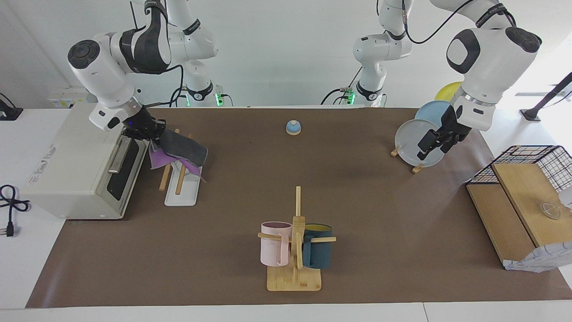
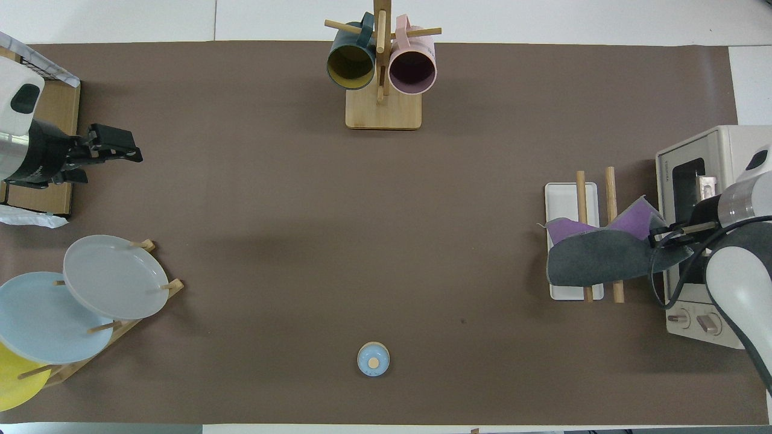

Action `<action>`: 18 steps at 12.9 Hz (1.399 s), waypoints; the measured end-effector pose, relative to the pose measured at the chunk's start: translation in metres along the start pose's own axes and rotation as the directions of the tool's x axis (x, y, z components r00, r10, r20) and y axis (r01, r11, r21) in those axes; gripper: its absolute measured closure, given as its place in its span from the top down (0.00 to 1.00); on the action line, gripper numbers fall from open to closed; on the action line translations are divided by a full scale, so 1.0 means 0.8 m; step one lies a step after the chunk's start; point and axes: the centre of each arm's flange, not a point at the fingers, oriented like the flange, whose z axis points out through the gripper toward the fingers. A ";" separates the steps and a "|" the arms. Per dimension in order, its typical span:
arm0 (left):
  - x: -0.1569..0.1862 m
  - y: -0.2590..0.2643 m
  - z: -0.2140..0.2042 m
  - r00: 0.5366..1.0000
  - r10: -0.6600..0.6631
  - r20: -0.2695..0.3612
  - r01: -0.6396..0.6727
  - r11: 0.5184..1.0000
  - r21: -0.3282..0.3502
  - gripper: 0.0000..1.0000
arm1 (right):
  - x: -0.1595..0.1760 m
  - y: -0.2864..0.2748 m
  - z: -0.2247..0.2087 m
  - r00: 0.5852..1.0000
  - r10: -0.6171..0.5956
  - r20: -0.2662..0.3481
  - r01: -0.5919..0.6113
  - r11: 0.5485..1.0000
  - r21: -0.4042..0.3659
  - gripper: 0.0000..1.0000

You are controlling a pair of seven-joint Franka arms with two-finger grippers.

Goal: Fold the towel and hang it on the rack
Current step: 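Carry the towel to the dowel rack with the right gripper, then drape the towel over the dowel and open the right gripper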

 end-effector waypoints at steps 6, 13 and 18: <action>-0.012 0.004 -0.011 0.984 0.159 0.076 -0.162 0.986 0.039 1.00 | 0.013 0.015 -0.003 0.994 -0.052 -0.100 0.048 0.998 -0.045 0.03; -0.020 0.000 -0.022 0.981 0.165 0.101 -0.174 0.982 0.080 1.00 | 0.011 0.029 0.019 0.996 0.047 -0.077 -0.049 0.998 -0.032 0.03; -0.021 0.002 -0.035 0.980 0.174 0.102 -0.184 0.978 0.097 1.00 | 0.009 0.036 0.019 0.995 0.057 -0.077 -0.060 0.998 -0.030 0.35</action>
